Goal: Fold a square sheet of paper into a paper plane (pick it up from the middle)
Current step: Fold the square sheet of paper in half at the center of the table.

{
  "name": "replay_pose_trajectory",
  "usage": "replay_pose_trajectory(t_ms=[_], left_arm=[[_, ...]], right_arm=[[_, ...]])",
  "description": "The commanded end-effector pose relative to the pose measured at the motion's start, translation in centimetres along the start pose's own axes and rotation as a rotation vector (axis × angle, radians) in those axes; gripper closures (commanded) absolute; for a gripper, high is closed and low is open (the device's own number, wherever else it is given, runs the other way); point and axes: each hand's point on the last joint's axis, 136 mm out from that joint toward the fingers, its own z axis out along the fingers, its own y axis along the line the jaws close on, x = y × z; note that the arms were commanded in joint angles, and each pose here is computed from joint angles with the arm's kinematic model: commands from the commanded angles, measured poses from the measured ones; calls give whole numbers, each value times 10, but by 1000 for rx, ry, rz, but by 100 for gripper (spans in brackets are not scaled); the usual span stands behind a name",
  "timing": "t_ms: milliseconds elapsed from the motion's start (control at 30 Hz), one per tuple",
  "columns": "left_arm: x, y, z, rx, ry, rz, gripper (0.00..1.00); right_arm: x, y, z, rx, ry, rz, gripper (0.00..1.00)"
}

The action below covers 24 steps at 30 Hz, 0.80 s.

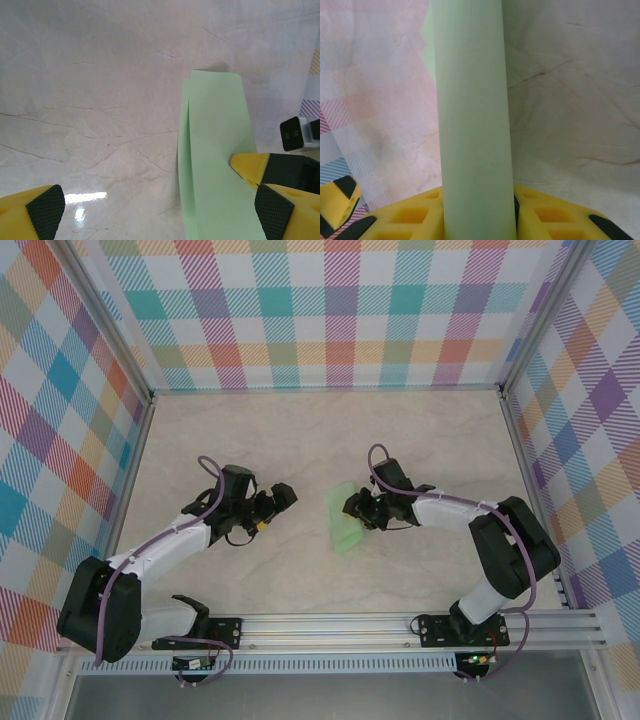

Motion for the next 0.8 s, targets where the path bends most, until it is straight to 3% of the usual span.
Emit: replay_pose_trajectory(t_ms=[0, 267, 633, 767], left_arm=[[4, -6, -2, 57, 14, -10, 0], [12, -11, 8, 115, 58, -23, 9], [20, -29, 38, 141, 163, -9, 31], [31, -36, 52, 125, 211, 15, 32]], right_arm=[[-1, -1, 0, -20, -24, 16, 65], [3, -22, 7, 21, -29, 79, 61], [8, -29, 3, 47, -16, 94, 49], [10, -26, -1, 48, -9, 74, 44]])
